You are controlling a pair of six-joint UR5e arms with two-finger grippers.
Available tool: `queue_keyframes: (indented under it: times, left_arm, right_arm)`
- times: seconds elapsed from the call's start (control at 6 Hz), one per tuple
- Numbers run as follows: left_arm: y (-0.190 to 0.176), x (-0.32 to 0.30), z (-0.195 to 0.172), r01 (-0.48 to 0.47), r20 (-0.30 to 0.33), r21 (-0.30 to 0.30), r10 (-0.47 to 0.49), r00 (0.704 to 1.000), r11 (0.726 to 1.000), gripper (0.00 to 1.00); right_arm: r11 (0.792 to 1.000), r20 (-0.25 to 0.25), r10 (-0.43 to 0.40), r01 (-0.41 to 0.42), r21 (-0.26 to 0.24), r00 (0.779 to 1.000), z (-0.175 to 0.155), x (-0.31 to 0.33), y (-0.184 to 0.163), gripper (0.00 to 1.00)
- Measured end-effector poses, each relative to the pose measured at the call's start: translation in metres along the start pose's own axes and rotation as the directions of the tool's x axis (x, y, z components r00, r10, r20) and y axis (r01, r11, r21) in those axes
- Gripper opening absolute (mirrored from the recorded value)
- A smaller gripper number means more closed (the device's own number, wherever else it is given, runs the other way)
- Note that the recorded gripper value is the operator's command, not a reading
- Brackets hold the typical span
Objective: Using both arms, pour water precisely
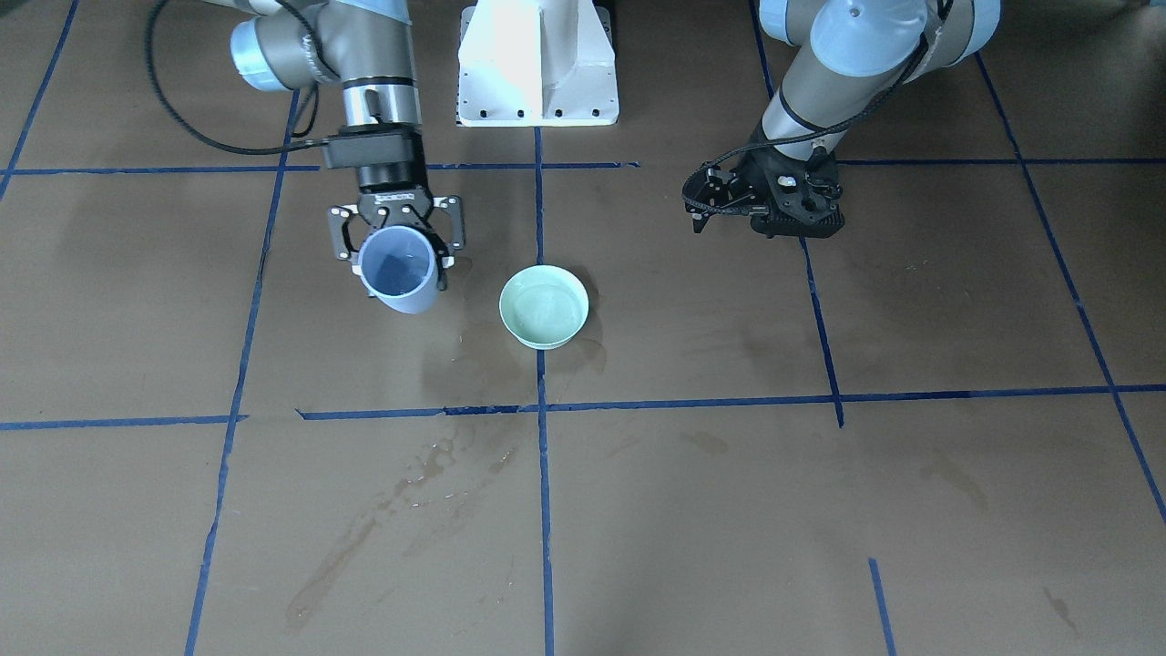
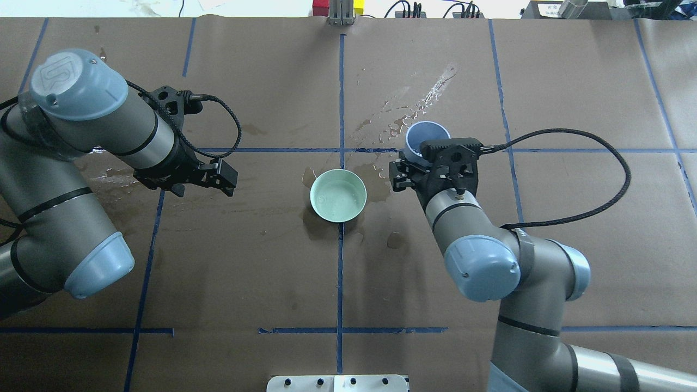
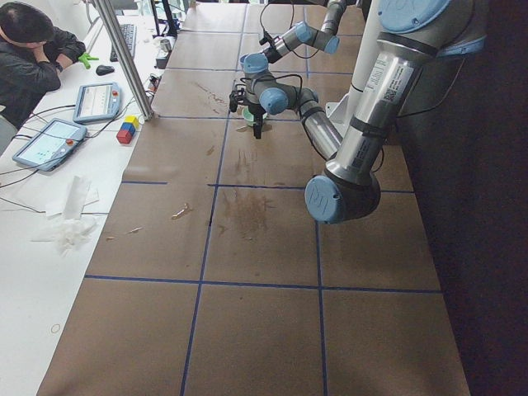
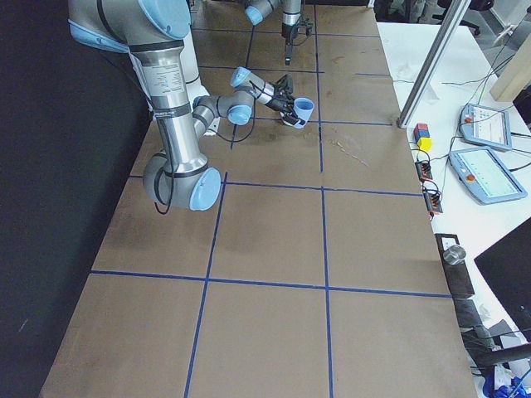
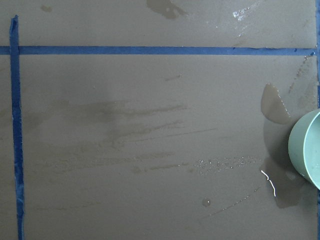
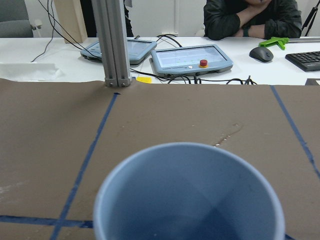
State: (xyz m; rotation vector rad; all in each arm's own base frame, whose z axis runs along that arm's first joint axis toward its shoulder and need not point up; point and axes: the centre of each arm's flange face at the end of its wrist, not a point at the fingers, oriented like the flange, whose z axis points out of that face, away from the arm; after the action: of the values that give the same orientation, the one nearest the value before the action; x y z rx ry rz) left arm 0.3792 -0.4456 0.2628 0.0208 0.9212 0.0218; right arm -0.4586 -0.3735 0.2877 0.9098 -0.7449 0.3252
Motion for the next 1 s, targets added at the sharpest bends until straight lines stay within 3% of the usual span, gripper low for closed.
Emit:
queue_keyframes:
  times: [0.33,0.67,1.0]
  left_arm:
    - [0.0,0.0,0.001,-0.001,0.001,0.0,0.001,1.0,1.0,1.0]
    - [-0.001,0.002,0.0,-0.002,-0.002,0.001,0.002,1.0,1.0,1.0]
    - [-0.002,0.002,0.002,0.001,0.002,-0.001,-0.001,1.0,1.0,1.0]
  right_arm:
    - [0.998,-0.023,-0.045,0.046,0.033,0.999,0.004,0.116,0.009,0.0]
    - [0.998,-0.019,-0.04,0.041,0.055,0.999,-0.001,0.214,0.011,0.0]
    - [0.997,-0.017,-0.027,0.028,0.066,1.0,0.016,0.282,0.047,0.0]
